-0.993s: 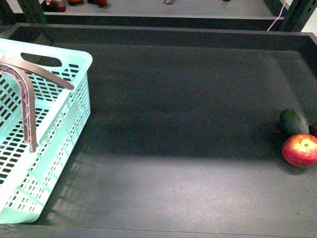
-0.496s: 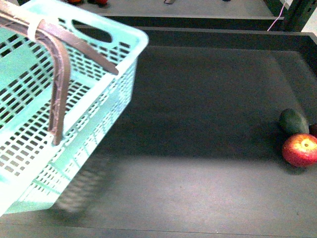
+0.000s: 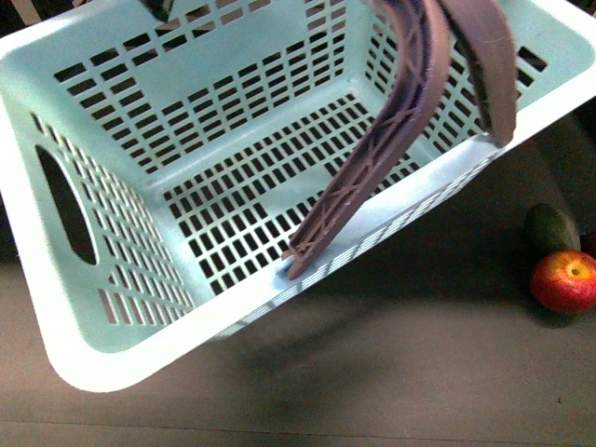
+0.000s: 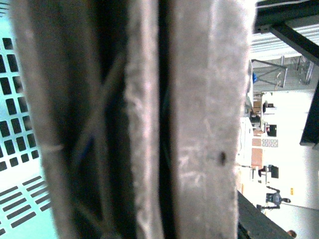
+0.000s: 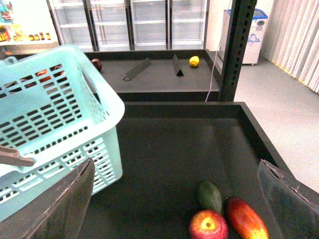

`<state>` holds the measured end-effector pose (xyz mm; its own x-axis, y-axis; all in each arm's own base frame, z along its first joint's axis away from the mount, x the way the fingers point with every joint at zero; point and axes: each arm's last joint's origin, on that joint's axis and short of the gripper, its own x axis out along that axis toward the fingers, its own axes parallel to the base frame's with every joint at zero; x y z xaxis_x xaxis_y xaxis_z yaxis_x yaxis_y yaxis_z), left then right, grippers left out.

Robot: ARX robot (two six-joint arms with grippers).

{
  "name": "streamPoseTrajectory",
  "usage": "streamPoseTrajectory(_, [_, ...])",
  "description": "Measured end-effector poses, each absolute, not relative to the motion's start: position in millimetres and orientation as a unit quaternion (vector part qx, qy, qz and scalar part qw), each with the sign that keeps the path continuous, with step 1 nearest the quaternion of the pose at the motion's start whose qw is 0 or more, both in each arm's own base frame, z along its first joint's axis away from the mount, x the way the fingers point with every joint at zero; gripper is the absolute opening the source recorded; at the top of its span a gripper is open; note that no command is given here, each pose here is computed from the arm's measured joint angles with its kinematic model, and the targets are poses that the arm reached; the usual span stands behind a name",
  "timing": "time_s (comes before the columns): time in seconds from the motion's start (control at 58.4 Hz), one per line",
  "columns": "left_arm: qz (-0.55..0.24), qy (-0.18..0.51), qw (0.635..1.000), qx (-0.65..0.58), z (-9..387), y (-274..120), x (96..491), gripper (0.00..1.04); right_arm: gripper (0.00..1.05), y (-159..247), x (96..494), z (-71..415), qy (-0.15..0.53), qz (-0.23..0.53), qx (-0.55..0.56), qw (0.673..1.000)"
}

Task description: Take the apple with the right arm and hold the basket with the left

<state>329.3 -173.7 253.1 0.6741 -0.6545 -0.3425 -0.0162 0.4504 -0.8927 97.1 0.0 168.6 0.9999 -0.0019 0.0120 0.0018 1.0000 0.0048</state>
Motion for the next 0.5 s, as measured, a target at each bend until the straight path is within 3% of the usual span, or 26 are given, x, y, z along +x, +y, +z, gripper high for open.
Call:
streamPoseTrajectory(0.154, [-0.235, 0.349, 0.781, -0.462, 256, -193, 326, 0.28, 0.96, 0, 97, 169, -0.006, -0.001, 0.003, 1.0])
streamPoseTrajectory(0.496, [-0.235, 0.351, 0.783, -0.456, 252, -195, 327, 0.28, 0.96, 0, 97, 169, -0.006, -0.001, 0.003, 1.0])
